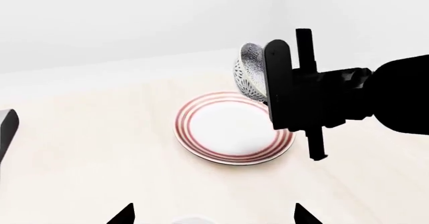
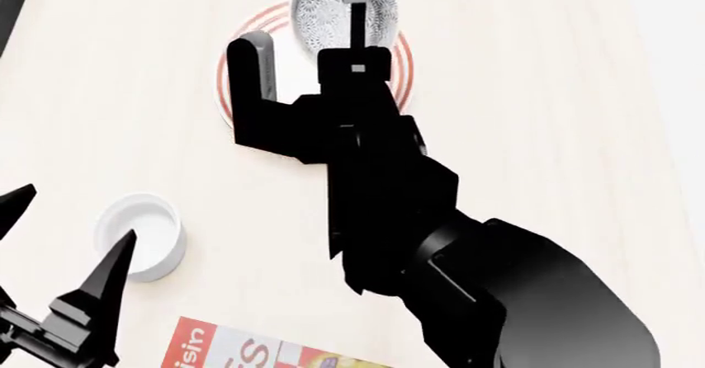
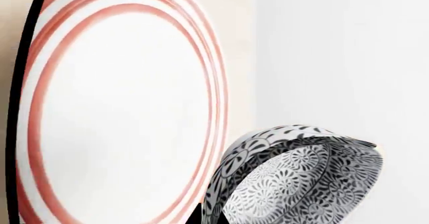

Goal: Pick the akita bowl on the cookies box and place it on the plate.

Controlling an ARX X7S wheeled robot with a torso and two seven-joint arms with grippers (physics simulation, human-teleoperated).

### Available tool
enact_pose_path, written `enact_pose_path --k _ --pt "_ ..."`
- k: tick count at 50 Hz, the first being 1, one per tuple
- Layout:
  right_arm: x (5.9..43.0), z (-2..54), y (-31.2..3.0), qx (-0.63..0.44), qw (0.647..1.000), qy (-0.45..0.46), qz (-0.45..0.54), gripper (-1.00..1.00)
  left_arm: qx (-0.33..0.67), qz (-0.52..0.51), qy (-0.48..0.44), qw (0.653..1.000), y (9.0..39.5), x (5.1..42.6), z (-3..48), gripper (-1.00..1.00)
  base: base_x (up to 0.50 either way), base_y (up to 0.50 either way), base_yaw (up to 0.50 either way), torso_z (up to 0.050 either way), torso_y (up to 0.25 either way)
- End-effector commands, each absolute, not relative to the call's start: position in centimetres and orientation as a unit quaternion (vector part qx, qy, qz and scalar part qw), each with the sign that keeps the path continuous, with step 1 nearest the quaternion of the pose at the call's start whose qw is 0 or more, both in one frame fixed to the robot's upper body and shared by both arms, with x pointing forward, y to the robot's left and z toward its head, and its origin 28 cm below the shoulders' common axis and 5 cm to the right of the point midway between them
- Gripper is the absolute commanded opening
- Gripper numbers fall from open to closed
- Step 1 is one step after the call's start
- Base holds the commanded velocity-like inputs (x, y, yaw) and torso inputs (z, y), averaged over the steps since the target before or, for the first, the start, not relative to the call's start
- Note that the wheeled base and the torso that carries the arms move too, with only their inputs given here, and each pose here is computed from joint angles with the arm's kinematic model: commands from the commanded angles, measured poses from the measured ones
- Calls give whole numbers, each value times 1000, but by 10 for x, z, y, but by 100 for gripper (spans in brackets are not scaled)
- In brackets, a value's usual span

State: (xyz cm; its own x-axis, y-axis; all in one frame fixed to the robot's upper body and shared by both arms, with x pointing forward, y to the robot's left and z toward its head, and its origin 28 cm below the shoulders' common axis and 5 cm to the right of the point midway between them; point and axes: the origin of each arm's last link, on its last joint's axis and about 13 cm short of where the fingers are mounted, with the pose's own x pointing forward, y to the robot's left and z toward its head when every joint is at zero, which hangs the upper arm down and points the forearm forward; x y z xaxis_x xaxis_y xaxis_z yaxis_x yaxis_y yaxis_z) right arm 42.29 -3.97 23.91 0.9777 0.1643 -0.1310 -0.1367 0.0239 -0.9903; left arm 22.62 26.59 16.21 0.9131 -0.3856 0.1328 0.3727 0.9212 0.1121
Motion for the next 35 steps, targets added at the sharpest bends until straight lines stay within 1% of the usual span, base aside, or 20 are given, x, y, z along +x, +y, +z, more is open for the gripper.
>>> enact_pose_path --k 1,7,14,27,35 --pt "423 229 -38 -704 703 -22 99 -100 44 -203 -77 975 266 225 160 100 0 0 0 0 0" --pt "422 228 -34 -704 702 -30 102 -100 49 -204 -86 974 267 224 159 100 0 0 0 0 2" --pt "422 229 -33 -705 701 -33 101 -100 47 -197 -87 975 267 226 158 100 0 0 0 20 -186" --pt "423 232 -35 -704 702 -31 102 -100 41 -199 -83 976 267 224 159 100 0 0 0 0 0" --pt "423 230 -34 -699 704 -26 125 -100 41 -198 -82 976 267 224 158 100 0 0 0 0 0"
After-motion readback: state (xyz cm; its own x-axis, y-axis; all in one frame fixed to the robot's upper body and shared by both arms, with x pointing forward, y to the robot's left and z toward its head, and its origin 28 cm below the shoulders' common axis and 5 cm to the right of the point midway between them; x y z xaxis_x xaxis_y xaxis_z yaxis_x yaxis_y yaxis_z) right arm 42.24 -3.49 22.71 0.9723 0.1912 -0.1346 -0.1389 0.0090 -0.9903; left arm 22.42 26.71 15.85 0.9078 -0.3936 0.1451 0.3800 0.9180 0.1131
